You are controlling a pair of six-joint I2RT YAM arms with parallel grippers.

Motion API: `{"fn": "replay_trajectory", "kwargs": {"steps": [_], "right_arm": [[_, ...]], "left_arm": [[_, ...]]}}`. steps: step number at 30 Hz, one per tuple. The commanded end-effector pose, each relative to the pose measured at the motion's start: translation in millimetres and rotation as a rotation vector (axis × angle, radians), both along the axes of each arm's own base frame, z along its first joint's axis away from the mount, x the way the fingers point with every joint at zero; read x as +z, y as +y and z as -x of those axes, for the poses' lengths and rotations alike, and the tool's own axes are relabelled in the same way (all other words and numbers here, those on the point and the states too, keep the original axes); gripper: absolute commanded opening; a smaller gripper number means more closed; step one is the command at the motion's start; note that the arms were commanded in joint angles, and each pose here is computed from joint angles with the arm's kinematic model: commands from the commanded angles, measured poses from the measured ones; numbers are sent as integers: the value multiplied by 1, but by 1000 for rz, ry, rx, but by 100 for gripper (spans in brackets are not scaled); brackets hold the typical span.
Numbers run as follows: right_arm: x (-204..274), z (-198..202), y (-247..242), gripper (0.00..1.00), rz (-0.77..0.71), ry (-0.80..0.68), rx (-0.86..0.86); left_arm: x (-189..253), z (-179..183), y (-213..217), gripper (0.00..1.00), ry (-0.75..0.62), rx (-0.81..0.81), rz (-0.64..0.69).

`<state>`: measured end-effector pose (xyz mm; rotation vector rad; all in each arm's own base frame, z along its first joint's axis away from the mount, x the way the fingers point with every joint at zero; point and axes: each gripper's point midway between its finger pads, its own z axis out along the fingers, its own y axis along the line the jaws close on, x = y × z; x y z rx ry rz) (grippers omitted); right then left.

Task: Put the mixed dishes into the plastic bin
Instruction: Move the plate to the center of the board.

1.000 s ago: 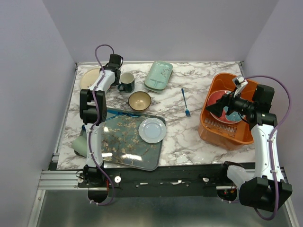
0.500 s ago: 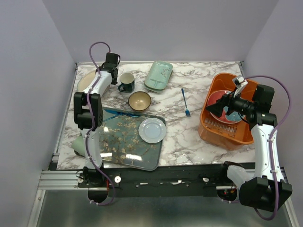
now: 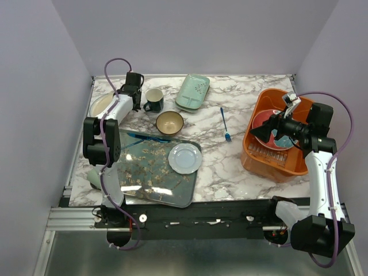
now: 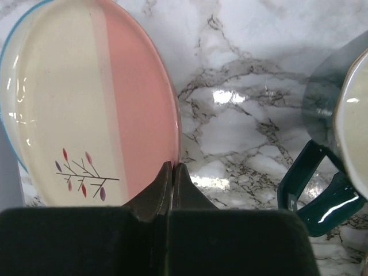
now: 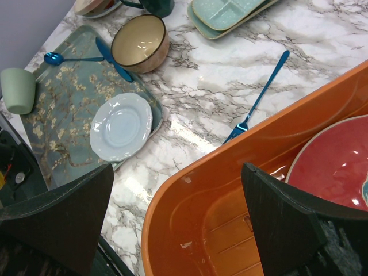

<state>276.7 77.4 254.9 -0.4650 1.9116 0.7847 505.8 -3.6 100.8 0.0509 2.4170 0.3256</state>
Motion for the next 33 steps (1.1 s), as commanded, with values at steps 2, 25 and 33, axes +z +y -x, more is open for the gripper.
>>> {"fn": "replay_trajectory", "kwargs": {"steps": [2,25,33], "right_arm": [[2,2,2,100,-10,-11,20],[5,5,4,100,-19,-18,36],[6,5,5,100,-19,-20,37]], "left_arm": [[13,9,1,0,-55,35,13],[-22,27,0,0,9,70,-78],[-29,31,3,23,7,102,-121]]}}
